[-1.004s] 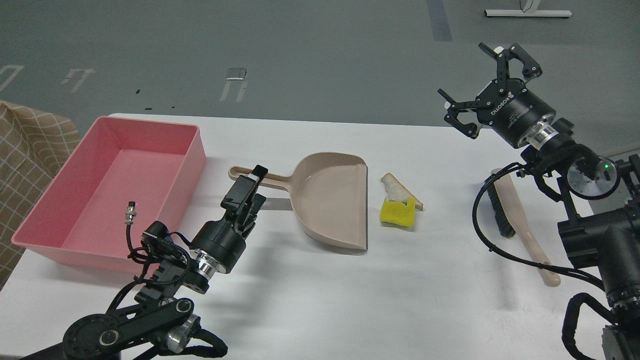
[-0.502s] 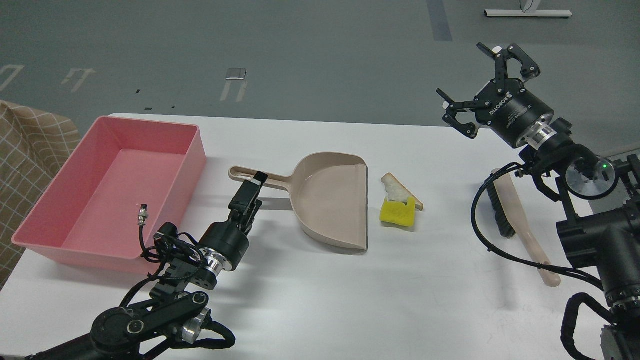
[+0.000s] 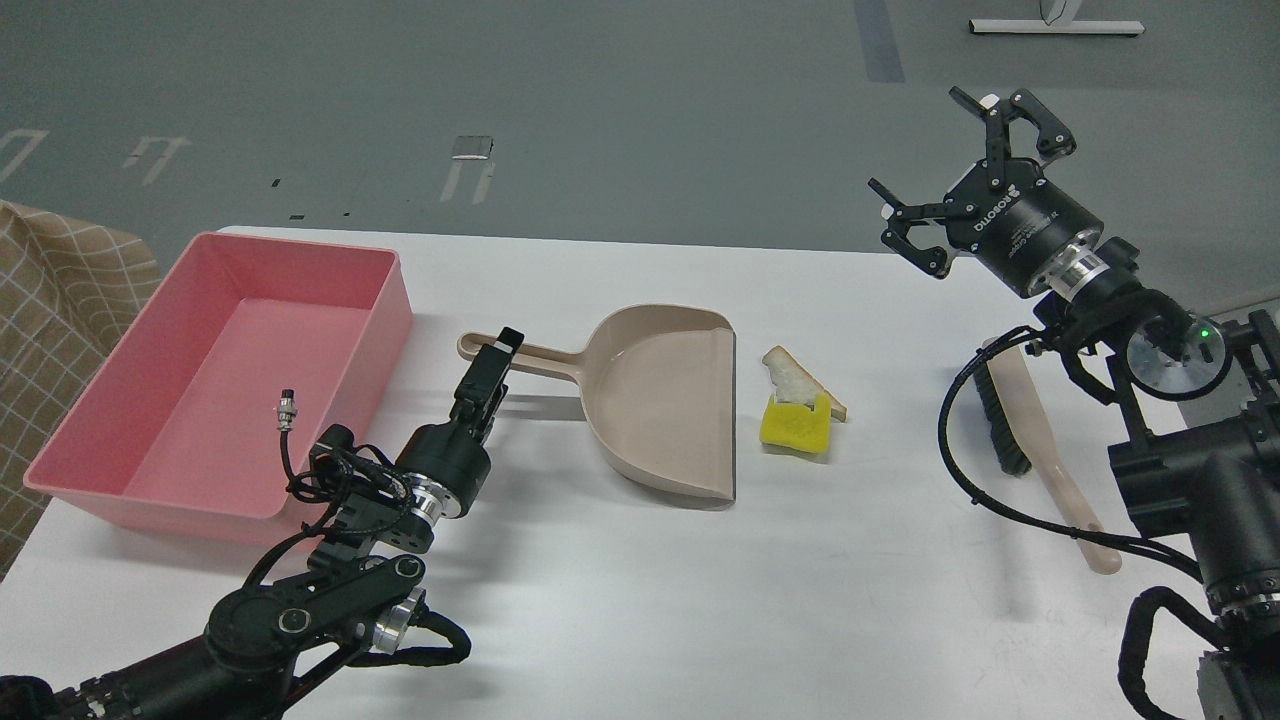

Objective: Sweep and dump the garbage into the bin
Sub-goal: 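Move the left gripper down to the beige dustpan handle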

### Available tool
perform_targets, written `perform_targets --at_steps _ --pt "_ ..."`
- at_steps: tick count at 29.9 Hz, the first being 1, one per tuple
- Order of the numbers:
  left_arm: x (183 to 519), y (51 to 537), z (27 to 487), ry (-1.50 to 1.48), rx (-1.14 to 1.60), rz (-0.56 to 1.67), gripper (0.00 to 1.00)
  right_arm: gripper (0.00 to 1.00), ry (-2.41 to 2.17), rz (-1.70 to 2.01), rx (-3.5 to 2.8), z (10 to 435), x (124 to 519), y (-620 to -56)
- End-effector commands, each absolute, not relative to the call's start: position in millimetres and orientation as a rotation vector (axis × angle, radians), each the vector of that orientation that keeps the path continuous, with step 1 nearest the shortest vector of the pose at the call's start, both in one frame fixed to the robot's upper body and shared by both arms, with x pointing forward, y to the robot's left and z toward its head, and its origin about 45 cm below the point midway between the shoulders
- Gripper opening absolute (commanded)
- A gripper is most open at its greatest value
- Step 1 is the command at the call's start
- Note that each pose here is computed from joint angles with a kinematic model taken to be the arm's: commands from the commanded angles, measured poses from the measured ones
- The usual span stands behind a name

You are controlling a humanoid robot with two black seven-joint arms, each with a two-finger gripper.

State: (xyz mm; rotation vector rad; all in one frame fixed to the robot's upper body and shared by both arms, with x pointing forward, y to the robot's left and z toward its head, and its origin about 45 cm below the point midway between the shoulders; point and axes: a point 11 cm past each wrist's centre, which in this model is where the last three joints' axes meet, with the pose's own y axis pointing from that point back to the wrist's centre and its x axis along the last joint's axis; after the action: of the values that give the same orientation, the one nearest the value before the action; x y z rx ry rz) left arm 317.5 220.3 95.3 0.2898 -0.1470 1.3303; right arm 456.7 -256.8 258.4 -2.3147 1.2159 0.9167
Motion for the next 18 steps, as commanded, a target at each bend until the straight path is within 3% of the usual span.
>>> perform_targets --at_steps 1,7,18 --pt "322.2 220.2 90.9 -0.151 0.306 1.34 0.96 1.0 1.216 0.918 -2.315 258.0 456.5 -256.7" --pt "330.6 222.1 86.3 -0.163 0.329 1.357 0.96 1.0 1.215 0.915 -2.314 258.9 456.8 -256.9" --pt "340.9 224.4 83.6 -0.174 0.355 1.376 0.84 1.0 1.215 0.915 -2.314 258.9 456.8 -256.9"
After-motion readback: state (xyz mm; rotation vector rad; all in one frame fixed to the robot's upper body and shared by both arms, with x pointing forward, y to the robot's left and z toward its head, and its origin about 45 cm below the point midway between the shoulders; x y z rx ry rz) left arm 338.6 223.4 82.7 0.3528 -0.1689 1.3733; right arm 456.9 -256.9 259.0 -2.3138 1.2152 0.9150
